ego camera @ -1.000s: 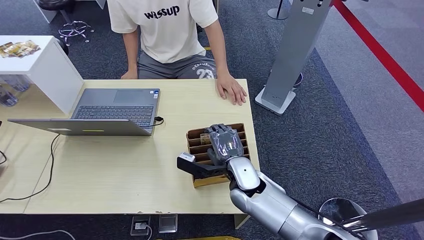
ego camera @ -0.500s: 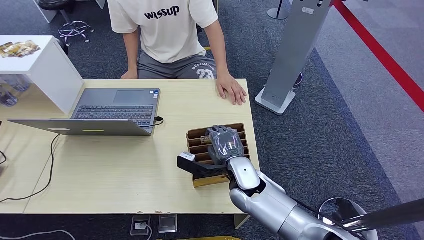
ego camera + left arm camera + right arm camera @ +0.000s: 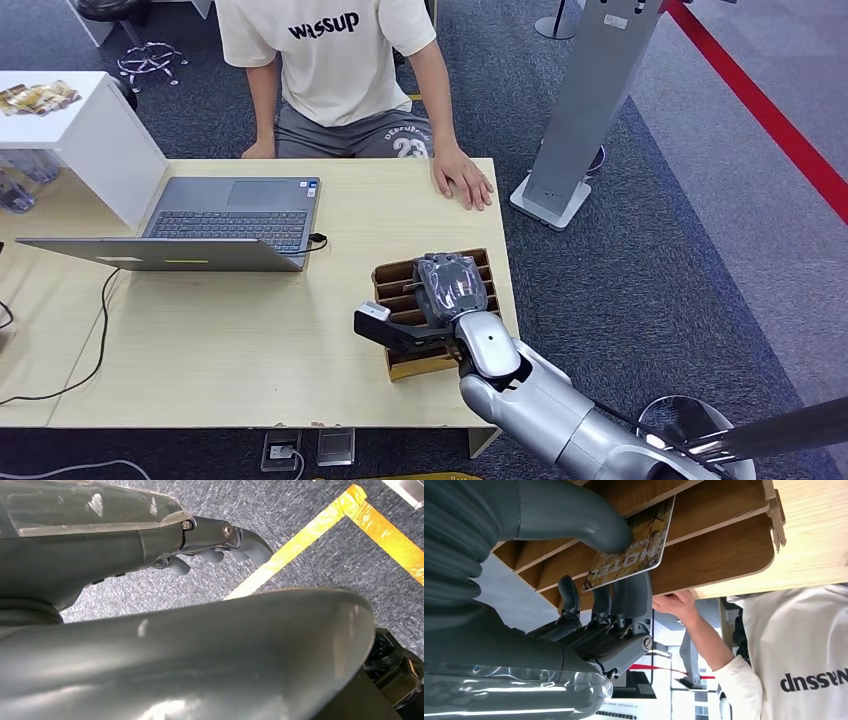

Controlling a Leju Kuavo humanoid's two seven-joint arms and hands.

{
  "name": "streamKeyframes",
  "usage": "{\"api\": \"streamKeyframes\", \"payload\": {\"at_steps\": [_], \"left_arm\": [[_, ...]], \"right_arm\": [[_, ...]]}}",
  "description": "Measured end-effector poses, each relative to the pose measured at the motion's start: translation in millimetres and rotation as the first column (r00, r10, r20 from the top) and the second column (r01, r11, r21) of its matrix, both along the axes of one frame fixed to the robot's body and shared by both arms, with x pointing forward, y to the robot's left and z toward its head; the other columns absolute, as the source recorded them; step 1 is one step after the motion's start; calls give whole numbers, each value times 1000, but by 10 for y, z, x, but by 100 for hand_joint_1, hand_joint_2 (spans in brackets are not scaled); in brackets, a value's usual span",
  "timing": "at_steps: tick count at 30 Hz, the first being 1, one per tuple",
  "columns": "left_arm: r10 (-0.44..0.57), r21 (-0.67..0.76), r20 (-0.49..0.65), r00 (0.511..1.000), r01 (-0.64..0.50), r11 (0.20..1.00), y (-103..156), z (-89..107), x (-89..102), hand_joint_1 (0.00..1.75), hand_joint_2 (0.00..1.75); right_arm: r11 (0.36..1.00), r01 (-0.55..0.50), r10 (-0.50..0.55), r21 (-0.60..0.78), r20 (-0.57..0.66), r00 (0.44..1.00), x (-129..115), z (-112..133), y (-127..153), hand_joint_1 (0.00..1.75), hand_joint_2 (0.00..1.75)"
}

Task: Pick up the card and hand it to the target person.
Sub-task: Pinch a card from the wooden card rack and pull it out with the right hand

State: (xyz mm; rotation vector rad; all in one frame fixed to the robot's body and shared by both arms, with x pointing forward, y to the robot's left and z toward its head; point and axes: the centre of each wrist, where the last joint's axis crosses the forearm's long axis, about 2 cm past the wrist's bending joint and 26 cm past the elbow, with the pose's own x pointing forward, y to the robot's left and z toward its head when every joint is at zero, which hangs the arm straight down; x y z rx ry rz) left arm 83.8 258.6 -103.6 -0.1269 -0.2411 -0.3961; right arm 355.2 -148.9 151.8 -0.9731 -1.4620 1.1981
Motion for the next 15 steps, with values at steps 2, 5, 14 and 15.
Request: {"api": "streamKeyframes", "payload": {"at_steps": [2,5,14,15], "left_arm": [[0,0,0,1000,0,1000,0,0,0,0,0],[0,0,1,1000,0,1000,1,0,0,0,0],[-5,-19,5,1000,5,1000,-2,0,-1,0,175],[-5,-22,5,1000,6,1000,-3,0,-1,0,175]], "right_arm": [[1000,-1,1,-1,2,1000,-1,1,3,128,175],[1000,-3,3,-1,3,1000,-2,4,14,131,175],[1000,-14,14,3,9,1000,-2,22,46,133,175],[1000,-16,16,5,8,1000,-1,24,47,133,175]]}}
